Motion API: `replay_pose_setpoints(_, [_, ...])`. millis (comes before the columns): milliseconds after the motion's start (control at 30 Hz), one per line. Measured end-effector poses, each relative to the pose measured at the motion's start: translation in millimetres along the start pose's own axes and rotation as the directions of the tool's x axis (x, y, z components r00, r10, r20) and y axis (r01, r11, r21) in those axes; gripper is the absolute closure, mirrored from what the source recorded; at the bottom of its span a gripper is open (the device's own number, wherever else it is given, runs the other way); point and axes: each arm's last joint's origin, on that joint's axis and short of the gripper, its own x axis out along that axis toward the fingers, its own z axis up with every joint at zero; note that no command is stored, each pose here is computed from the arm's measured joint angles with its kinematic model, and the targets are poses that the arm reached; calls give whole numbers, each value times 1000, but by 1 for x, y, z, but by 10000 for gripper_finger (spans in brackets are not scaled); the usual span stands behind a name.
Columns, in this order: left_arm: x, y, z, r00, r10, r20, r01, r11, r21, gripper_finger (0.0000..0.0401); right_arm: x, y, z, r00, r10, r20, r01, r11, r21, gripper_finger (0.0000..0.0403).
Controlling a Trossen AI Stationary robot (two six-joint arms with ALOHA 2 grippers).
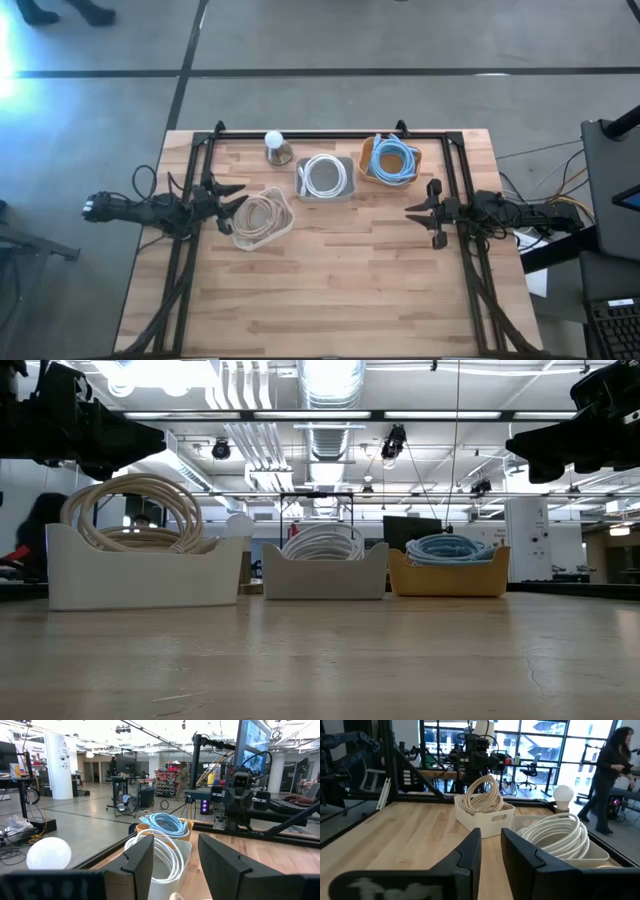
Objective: Sort HDMI cables
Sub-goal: Return to Home Position
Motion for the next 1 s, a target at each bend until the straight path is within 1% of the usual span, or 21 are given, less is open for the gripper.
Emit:
replay_pose_setpoints(467, [0, 0, 0, 1000, 0, 0, 0, 1000, 0, 240, 0, 0, 0, 1000, 0, 0, 0, 1000, -12, 316])
replay_pose_setpoints(633, [0, 0, 0, 1000, 0, 0, 0, 1000, 0, 240, 0, 0, 0, 1000, 0, 0, 0, 1000, 3, 312])
replay_pose_setpoints(767, [0, 0, 0, 1000, 0, 0, 0, 1000, 0, 240, 0, 0, 0, 1000, 0, 0, 0, 1000, -13, 316])
replay_pose_setpoints(1000, [0, 0, 0, 1000, 0, 0, 0, 1000, 0, 240, 0, 0, 0, 1000, 0, 0, 0, 1000, -2, 330])
